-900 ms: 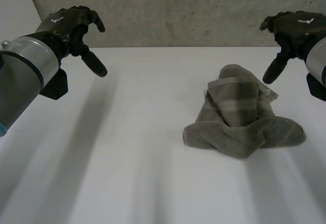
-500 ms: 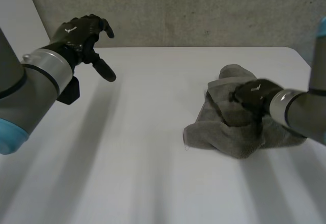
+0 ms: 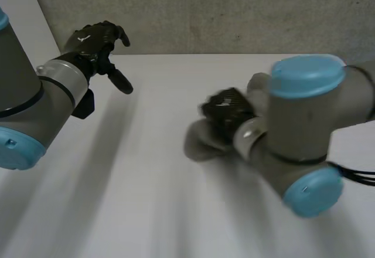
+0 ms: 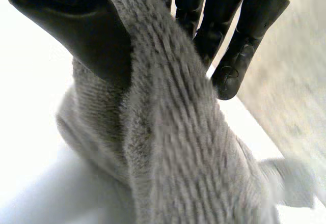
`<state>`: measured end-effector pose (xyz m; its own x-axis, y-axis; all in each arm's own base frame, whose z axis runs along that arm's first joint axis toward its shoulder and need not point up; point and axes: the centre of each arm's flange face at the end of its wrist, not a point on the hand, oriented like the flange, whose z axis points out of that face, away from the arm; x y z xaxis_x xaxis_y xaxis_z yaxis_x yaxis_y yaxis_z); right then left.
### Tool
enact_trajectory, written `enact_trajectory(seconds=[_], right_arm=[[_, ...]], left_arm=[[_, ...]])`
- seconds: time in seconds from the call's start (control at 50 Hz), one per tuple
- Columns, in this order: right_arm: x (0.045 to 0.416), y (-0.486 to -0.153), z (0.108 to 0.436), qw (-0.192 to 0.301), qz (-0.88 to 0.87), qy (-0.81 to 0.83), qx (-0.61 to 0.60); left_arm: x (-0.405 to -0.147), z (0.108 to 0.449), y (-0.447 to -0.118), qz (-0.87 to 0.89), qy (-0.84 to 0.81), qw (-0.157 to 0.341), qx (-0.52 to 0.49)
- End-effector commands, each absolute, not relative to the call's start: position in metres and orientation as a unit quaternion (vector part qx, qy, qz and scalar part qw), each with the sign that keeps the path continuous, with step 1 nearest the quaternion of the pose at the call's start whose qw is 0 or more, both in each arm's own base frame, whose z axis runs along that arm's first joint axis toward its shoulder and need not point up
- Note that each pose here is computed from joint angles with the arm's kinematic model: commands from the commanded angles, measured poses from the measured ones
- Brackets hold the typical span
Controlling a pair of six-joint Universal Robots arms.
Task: Fold the towel.
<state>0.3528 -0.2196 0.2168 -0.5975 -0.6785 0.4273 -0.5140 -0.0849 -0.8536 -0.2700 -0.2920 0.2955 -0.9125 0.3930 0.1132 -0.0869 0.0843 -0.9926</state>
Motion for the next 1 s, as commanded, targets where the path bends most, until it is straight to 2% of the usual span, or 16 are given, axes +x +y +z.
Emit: enact_trajectory(seconds=[0.02,0.1,0.18,0.22,0.32,0.38,0.46,0.5,0.54,0.56,0.72,0.78,0.82,0.84,0.88,1.0], right_arm=[[0.404,-0.148,0.216,0.232,-0.58,0.669,-0.403],[0.41,-0.143,0.194,0.222,-0.554,0.684,-0.419],[0.403,-0.147,0.19,0.201,-0.548,0.691,-0.426],[0.39,-0.169,0.191,0.173,-0.55,0.706,-0.411],[0.364,-0.2,0.198,0.142,-0.551,0.729,-0.381],[0.324,-0.233,0.203,0.106,-0.545,0.76,-0.338],[0.305,-0.245,0.199,0.088,-0.539,0.775,-0.318],[0.295,-0.251,0.197,0.079,-0.538,0.781,-0.307],[0.285,-0.258,0.19,0.063,-0.533,0.788,-0.301],[0.28,-0.26,0.187,0.055,-0.531,0.79,-0.302],[0.262,-0.269,0.167,0.02,-0.53,0.788,-0.312],[0.261,-0.272,0.16,0.013,-0.536,0.782,-0.317],[0.259,-0.273,0.159,0.008,-0.538,0.781,-0.317],[0.259,-0.273,0.159,0.008,-0.538,0.781,-0.317],[0.256,-0.274,0.156,0.001,-0.538,0.78,-0.32],[0.255,-0.272,0.152,0.0,-0.535,0.782,-0.321]], left_arm=[[-0.259,0.303,-0.297,0.679,-0.709,0.169,-0.094],[-0.256,0.305,-0.299,0.684,-0.704,0.167,-0.09],[-0.256,0.305,-0.299,0.684,-0.704,0.168,-0.091],[-0.257,0.305,-0.299,0.684,-0.704,0.169,-0.092],[-0.257,0.302,-0.3,0.681,-0.706,0.168,-0.093],[-0.261,0.295,-0.299,0.674,-0.713,0.169,-0.098],[-0.269,0.275,-0.301,0.655,-0.728,0.167,-0.116],[-0.277,0.262,-0.298,0.642,-0.735,0.168,-0.139],[-0.297,0.241,-0.286,0.619,-0.739,0.168,-0.205],[-0.298,0.24,-0.286,0.619,-0.739,0.168,-0.205],[-0.332,0.177,-0.257,0.567,-0.73,0.128,-0.359],[-0.338,0.172,-0.254,0.567,-0.723,0.127,-0.374],[-0.356,0.166,-0.249,0.58,-0.696,0.136,-0.4],[-0.356,0.166,-0.249,0.58,-0.696,0.136,-0.401],[-0.376,0.166,-0.241,0.593,-0.661,0.162,-0.43],[-0.396,0.168,-0.234,0.589,-0.633,0.193,-0.465]])
